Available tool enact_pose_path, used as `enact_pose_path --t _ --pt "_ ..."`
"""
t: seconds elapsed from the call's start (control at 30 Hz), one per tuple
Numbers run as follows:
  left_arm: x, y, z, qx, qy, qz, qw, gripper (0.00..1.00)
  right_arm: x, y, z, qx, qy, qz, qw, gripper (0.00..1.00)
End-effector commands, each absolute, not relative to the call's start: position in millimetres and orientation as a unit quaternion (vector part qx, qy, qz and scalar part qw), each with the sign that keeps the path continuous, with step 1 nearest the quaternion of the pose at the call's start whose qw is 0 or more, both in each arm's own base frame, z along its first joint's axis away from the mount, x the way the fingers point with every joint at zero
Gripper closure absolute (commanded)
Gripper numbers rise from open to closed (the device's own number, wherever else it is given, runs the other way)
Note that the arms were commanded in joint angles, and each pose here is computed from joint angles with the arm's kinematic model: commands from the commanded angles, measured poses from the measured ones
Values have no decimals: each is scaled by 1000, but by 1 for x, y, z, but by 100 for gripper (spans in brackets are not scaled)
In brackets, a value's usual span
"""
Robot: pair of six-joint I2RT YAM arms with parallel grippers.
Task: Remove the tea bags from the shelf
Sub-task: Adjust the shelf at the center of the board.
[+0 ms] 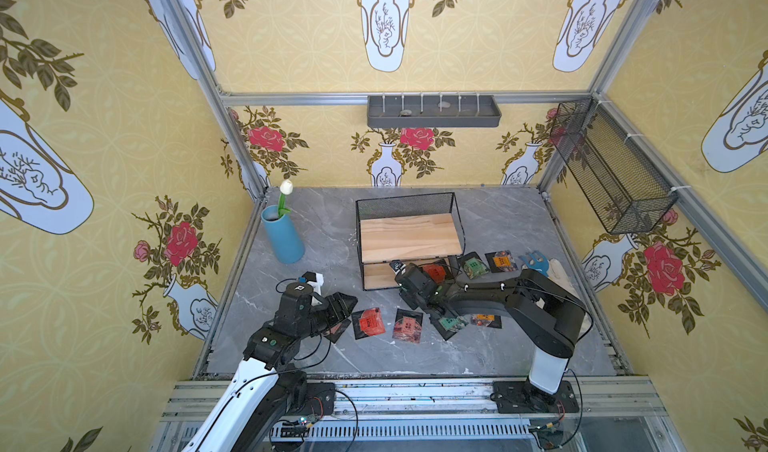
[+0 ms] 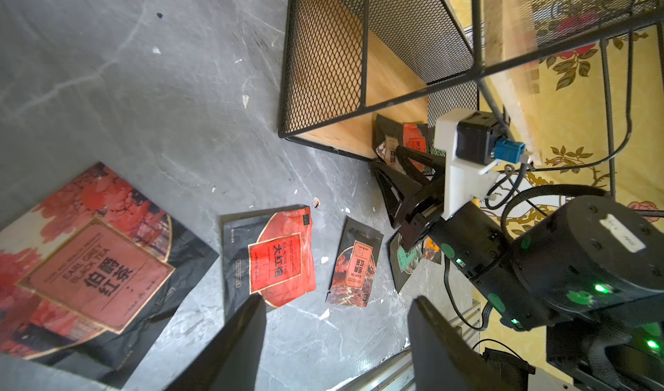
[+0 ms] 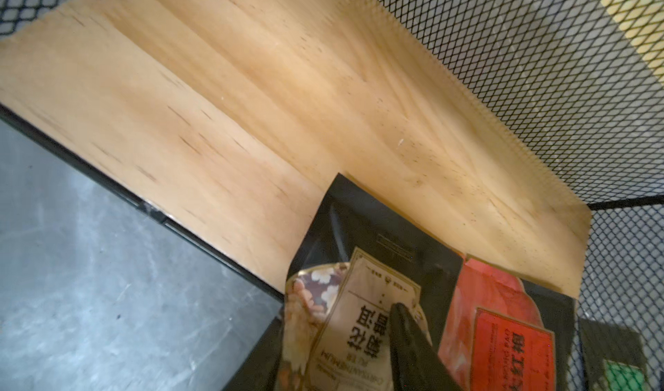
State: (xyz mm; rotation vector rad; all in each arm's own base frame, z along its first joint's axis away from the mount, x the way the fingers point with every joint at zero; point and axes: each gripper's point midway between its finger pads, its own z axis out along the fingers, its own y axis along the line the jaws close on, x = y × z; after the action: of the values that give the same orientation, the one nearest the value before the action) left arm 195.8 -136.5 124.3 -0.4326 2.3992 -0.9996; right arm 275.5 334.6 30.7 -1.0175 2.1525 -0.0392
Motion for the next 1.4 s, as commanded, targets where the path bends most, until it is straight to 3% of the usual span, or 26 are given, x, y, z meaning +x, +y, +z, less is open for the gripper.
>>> enact_pose_path --t 0.0,0.27,0.37,0.93,1.17,1.37 --pt "198 -136 126 -156 881 -366 256 30 277 340 41 -380 837 -2 394 53" --pt "199 -138 125 -156 880 -370 254 29 268 342 52 -392 825 -2 406 51" --pt "198 -138 125 -155 880 -371 254 30 267 343 56 -393 821 -5 415 38" --pt "197 -135 125 -157 881 -365 257 30 283 343 40 -390 825 -19 408 37" --pt "197 -134 125 -158 882 -362 258 30 289 342 41 -393 820 -28 415 22" --pt "197 -134 124 -158 882 -362 256 29 282 338 45 -401 814 -26 420 19"
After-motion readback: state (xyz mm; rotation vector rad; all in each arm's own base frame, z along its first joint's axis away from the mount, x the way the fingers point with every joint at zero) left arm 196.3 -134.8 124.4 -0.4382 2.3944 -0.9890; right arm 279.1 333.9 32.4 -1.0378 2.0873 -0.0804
